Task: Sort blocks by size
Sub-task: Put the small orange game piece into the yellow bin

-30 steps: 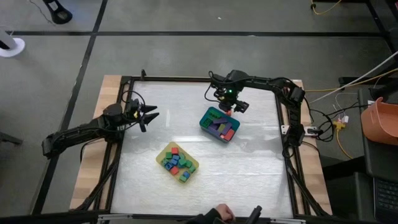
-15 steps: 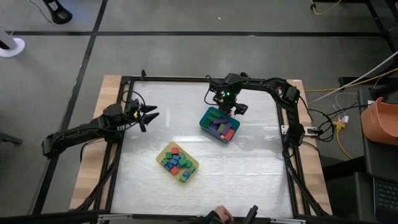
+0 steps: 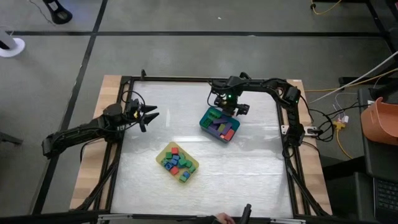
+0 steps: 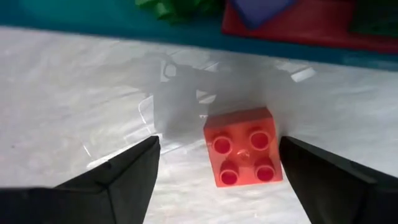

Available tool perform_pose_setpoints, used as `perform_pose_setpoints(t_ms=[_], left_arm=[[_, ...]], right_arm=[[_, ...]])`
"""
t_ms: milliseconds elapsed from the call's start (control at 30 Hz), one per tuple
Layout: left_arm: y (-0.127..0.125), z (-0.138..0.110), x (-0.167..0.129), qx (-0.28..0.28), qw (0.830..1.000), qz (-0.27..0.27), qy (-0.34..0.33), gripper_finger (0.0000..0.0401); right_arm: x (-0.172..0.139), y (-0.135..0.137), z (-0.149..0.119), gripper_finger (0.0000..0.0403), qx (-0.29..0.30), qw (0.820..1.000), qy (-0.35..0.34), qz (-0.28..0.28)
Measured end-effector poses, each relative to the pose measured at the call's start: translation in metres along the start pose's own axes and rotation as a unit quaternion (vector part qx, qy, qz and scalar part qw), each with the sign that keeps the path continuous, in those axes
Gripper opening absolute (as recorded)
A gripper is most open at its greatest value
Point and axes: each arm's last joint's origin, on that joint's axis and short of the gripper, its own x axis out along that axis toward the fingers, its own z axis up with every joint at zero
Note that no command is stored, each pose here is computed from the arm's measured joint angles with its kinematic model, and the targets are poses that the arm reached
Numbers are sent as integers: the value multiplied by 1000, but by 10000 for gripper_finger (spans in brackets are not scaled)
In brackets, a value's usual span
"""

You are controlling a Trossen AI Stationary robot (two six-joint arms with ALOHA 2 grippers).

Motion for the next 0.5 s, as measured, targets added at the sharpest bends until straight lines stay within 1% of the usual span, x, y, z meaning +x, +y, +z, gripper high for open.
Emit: perform_pose_setpoints(t_ms=[100, 200, 267, 433, 500], left_arm=[[0, 0, 0, 0, 1000, 0, 0, 200], [0, 0, 0, 0, 1000, 0, 0, 200], [0, 0, 0, 0, 1000, 0, 0, 200], [0, 0, 0, 0, 1000, 0, 0, 200], [0, 0, 0, 0, 1000, 0, 0, 200]], right_arm=[[0, 0, 0, 325, -22, 1000, -7, -2], [1, -1, 0, 297, -23, 1000, -9, -7], [1, -2, 0, 268, -24, 1000, -10, -12], [1, -4, 0, 174, -24, 999, -15, -20], [0, -4, 1, 142, -24, 999, -17, -17]])
